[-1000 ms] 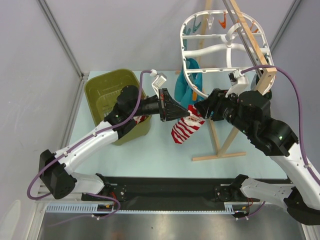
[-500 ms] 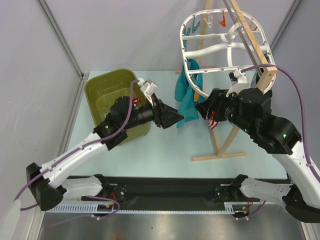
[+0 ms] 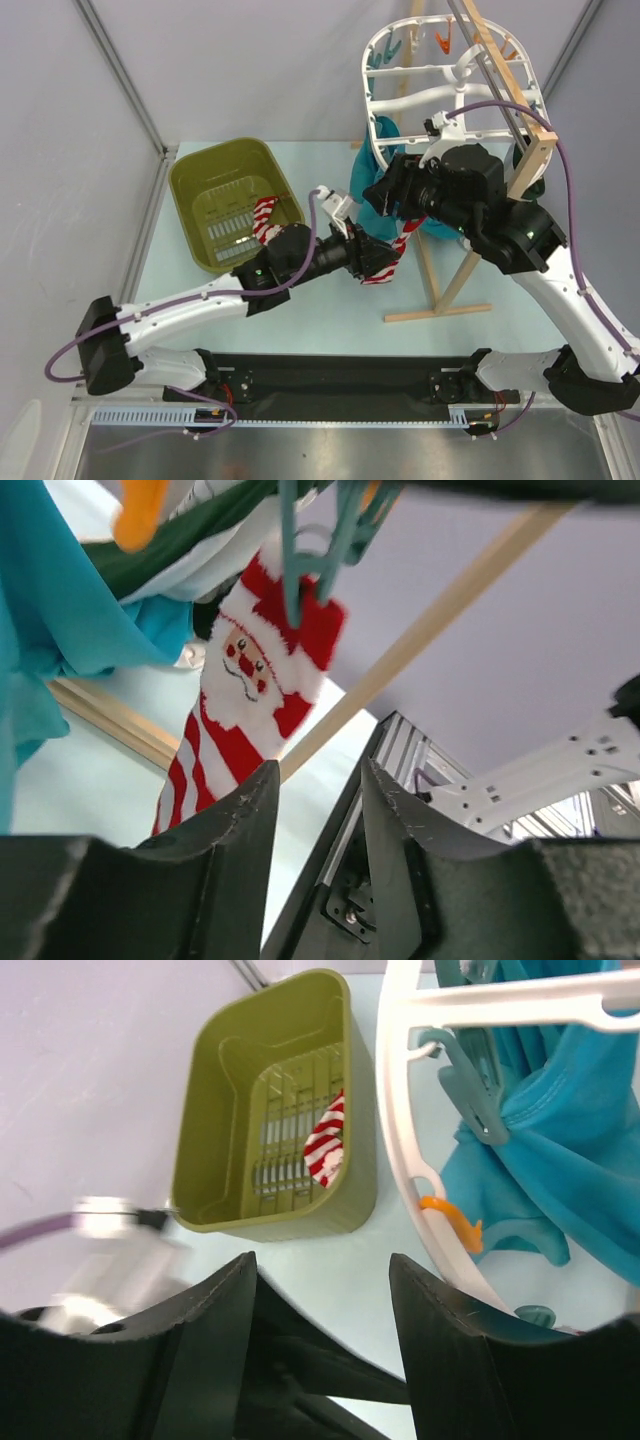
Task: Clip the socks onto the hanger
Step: Open the clamp at the hanger.
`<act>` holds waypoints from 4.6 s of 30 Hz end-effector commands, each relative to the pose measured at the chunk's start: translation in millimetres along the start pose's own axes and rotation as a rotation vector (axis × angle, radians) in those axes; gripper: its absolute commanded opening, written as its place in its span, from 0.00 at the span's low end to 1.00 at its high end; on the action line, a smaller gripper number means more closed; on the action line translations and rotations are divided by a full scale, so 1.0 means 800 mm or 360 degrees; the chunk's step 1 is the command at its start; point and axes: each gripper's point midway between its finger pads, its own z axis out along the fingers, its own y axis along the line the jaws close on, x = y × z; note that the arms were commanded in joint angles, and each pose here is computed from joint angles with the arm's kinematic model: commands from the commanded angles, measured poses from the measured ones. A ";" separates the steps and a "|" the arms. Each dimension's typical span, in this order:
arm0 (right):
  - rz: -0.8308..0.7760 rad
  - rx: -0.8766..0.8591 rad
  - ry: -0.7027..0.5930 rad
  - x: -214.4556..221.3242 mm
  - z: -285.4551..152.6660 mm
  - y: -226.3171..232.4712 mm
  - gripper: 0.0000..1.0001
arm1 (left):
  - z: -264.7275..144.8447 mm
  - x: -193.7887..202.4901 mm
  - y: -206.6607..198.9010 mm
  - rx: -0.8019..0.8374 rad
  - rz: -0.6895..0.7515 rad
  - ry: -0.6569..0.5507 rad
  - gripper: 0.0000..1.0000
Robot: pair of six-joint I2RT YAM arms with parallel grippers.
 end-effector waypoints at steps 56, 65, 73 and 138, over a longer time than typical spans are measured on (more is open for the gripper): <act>-0.0079 0.0025 -0.0171 -0.034 -0.127 -0.021 0.55 | 0.103 -0.109 0.130 -0.0207 -0.0013 -0.0030 0.63; -0.0087 0.0055 -0.0189 -0.038 -0.131 -0.025 0.56 | 0.067 -0.115 0.101 -0.0095 0.0023 -0.0052 0.62; -0.0100 0.0184 -0.0169 -0.029 -0.125 -0.046 0.56 | 0.043 -0.096 0.046 0.0088 0.0004 -0.0022 0.62; -0.0115 -0.0133 -0.0217 -0.092 -0.030 0.040 0.54 | 0.125 -0.055 0.016 -0.0106 -0.0065 -0.0307 0.64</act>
